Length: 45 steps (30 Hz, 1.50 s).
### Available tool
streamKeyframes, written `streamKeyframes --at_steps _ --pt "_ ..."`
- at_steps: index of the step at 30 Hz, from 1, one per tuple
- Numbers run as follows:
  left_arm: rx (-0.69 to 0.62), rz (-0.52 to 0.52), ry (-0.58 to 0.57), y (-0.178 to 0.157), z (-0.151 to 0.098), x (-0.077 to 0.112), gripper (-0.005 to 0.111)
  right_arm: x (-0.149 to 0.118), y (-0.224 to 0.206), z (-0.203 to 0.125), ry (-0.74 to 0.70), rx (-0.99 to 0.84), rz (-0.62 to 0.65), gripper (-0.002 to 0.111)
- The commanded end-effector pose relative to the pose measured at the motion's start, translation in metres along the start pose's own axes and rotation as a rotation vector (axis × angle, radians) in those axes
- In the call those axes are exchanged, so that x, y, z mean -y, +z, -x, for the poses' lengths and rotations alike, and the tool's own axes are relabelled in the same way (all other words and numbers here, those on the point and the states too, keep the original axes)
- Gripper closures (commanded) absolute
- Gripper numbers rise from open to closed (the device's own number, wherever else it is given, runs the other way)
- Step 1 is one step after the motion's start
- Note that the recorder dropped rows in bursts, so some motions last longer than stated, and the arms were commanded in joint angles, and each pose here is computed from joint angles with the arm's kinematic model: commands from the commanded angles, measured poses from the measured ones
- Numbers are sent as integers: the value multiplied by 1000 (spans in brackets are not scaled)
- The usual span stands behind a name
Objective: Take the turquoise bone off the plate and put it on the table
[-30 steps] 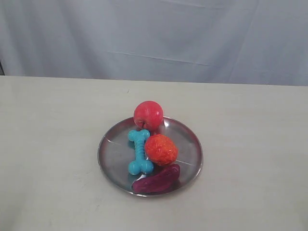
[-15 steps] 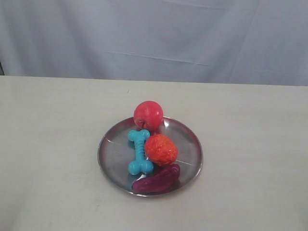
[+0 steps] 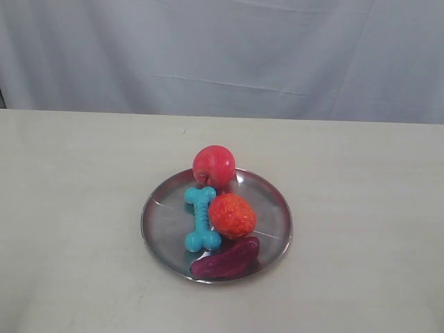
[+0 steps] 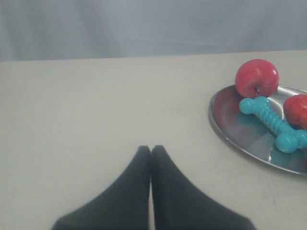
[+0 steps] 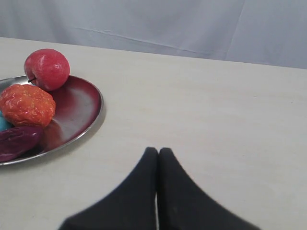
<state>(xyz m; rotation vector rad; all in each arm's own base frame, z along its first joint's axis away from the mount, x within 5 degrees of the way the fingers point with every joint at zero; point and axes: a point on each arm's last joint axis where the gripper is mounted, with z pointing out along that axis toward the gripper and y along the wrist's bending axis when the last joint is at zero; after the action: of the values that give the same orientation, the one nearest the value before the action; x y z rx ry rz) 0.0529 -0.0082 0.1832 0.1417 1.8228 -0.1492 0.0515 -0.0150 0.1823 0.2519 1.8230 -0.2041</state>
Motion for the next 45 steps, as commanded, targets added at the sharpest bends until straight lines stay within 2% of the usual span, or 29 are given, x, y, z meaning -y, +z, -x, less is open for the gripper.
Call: streamKeyframes --at_steps 1,6,14,18,27,33,37,45 --pt "-1 -3 0 0 -1 0 107 0 0 -1 -3 5 -5 109" --pt "-1 -3 0 0 -1 0 107 0 -6 11 -3 5 -5 109" --pt "-1 -3 0 0 -1 0 107 1 -36 67 -4 150 -7 109" --pt "-1 -3 0 0 -1 0 107 1 -40 90 -8 152 -10 109" --pt "-1 -3 0 0 -1 0 107 1 -22 124 9 46 -3 109" --pt "-1 -3 0 0 -1 0 107 -3 -6 131 302 -44 45 109" --pt "-1 -3 0 0 -1 0 107 -9 1 133 215 -133 94 109" --pt "-1 -3 0 0 -1 0 107 -25 16 156 147 -345 176 109"
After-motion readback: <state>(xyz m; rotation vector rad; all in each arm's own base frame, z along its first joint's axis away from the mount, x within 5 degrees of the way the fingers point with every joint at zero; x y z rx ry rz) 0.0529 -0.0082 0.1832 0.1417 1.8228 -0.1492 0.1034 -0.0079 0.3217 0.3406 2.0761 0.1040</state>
